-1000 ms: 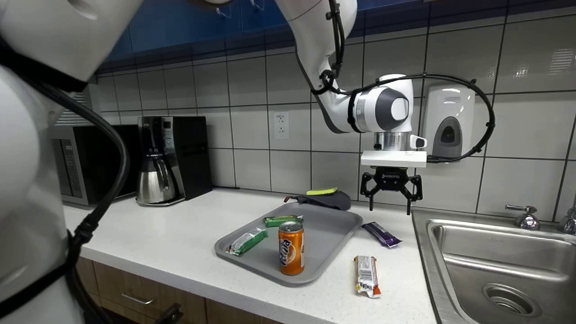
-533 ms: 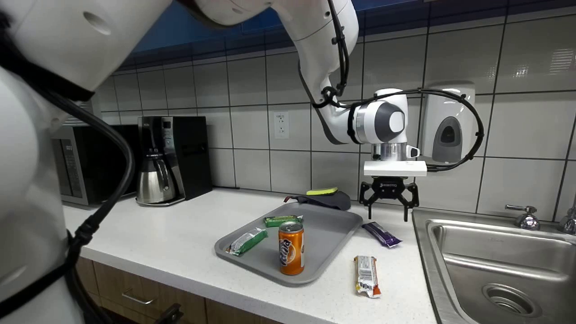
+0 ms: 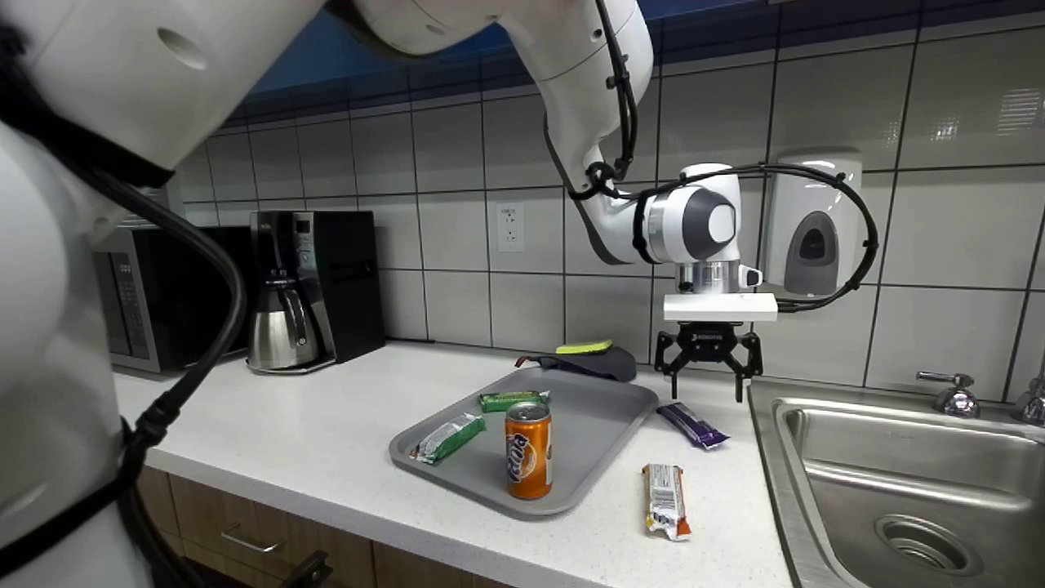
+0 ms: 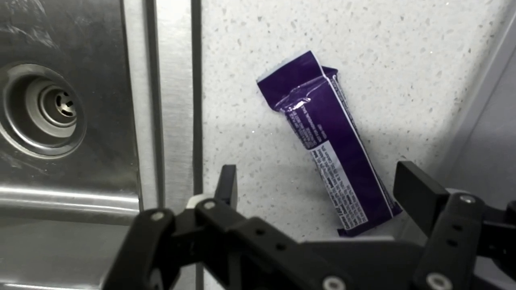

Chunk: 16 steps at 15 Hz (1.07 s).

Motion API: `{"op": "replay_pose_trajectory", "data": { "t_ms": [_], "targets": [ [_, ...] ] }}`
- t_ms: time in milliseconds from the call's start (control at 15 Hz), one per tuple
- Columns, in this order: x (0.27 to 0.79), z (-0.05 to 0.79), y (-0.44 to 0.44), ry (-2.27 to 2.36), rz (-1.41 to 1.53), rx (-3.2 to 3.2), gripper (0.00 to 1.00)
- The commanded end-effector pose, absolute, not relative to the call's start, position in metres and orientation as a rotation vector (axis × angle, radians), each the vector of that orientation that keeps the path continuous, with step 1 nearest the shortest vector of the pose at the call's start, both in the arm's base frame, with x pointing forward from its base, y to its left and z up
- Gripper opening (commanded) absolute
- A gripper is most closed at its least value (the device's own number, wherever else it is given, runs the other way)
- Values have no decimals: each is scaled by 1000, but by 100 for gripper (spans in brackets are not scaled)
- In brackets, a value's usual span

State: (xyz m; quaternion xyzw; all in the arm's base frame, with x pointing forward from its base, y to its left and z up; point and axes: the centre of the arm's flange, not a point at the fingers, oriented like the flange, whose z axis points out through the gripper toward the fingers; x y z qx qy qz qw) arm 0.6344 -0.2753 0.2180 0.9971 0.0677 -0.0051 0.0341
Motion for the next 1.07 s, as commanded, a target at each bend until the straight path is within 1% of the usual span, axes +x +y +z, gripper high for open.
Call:
{"op": "replay_pose_trajectory", "data": {
  "t_ms": [0,533,1000],
  "targets": [
    [634,218,-275,209,-15,3066,100],
    [638,213,-252,462,-43,3008,100],
    [642,192,-251,562,-102,2988,100]
  ]
}}
